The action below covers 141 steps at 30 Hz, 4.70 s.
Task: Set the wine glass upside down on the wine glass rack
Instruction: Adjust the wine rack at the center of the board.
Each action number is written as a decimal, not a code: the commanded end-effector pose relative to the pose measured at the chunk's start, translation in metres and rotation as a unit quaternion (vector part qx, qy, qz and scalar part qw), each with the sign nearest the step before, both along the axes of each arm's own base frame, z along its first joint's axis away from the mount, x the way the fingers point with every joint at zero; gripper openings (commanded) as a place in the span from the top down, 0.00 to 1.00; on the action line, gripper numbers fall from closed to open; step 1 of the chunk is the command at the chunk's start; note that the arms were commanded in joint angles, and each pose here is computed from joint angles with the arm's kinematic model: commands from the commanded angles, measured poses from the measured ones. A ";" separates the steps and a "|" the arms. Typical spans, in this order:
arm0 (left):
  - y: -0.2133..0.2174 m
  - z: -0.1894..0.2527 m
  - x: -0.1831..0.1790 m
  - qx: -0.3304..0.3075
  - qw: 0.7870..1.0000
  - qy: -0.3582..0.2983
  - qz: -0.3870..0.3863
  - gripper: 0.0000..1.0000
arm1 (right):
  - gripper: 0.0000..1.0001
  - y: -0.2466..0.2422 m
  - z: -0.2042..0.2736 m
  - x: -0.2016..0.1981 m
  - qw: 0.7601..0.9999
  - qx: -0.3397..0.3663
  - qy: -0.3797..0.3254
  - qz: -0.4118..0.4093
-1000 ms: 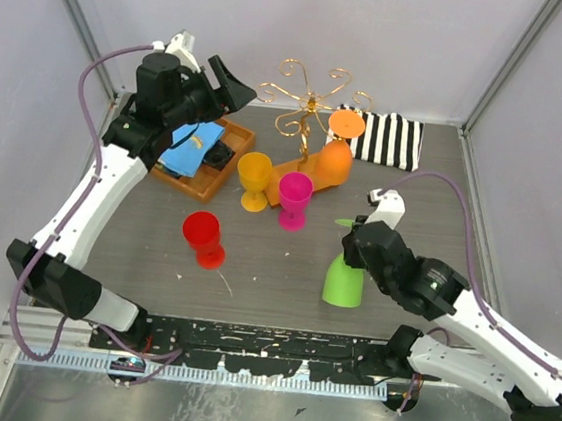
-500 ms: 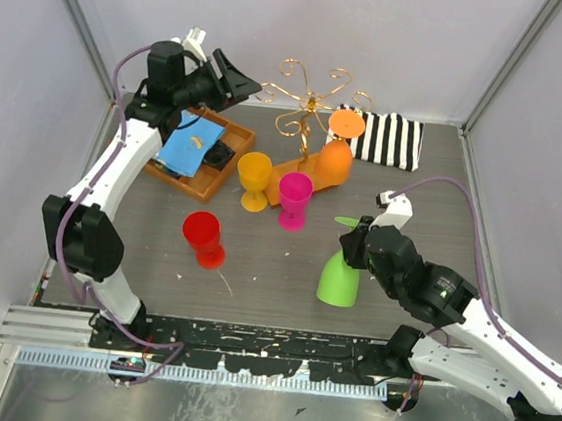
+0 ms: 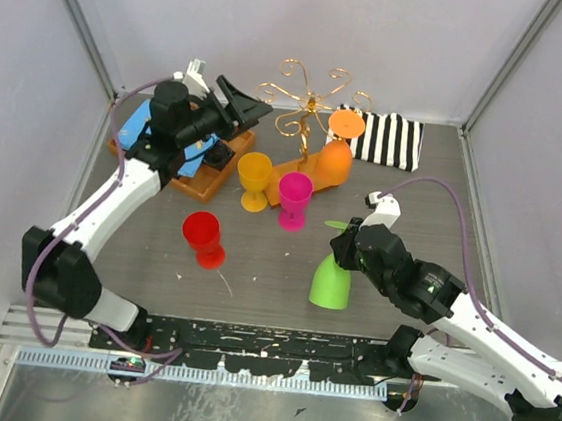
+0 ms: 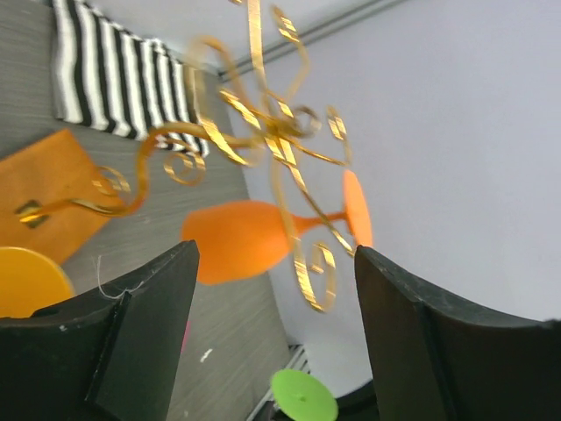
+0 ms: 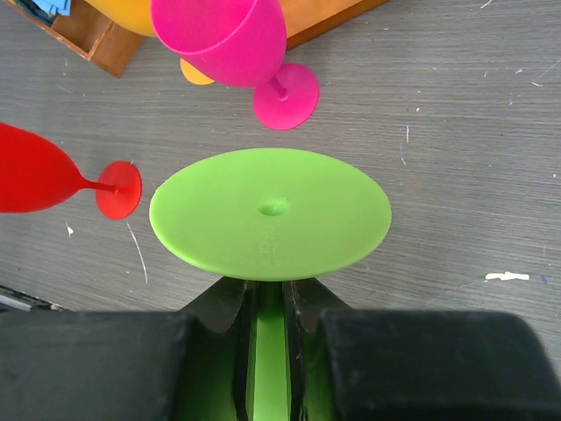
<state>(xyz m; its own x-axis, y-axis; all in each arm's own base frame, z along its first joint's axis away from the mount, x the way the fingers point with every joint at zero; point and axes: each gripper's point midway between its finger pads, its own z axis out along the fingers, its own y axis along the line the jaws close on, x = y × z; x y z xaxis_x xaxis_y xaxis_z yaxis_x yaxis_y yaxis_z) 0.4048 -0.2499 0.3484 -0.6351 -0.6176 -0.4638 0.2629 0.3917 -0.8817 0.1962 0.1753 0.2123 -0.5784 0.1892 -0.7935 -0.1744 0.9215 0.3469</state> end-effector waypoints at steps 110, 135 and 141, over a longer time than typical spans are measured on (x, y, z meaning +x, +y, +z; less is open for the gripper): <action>0.013 -0.029 0.018 0.076 0.984 0.097 -0.130 0.76 | 0.99 -0.063 0.077 0.110 0.970 -0.074 -0.152 -0.175; 0.005 -0.012 0.029 0.029 0.989 0.061 -0.132 0.51 | 0.99 -0.075 0.121 0.193 0.917 -0.057 -0.371 -0.133; 0.007 -0.003 0.024 0.034 0.990 0.026 -0.137 0.44 | 1.00 -0.068 0.118 0.208 0.906 -0.087 -0.401 -0.101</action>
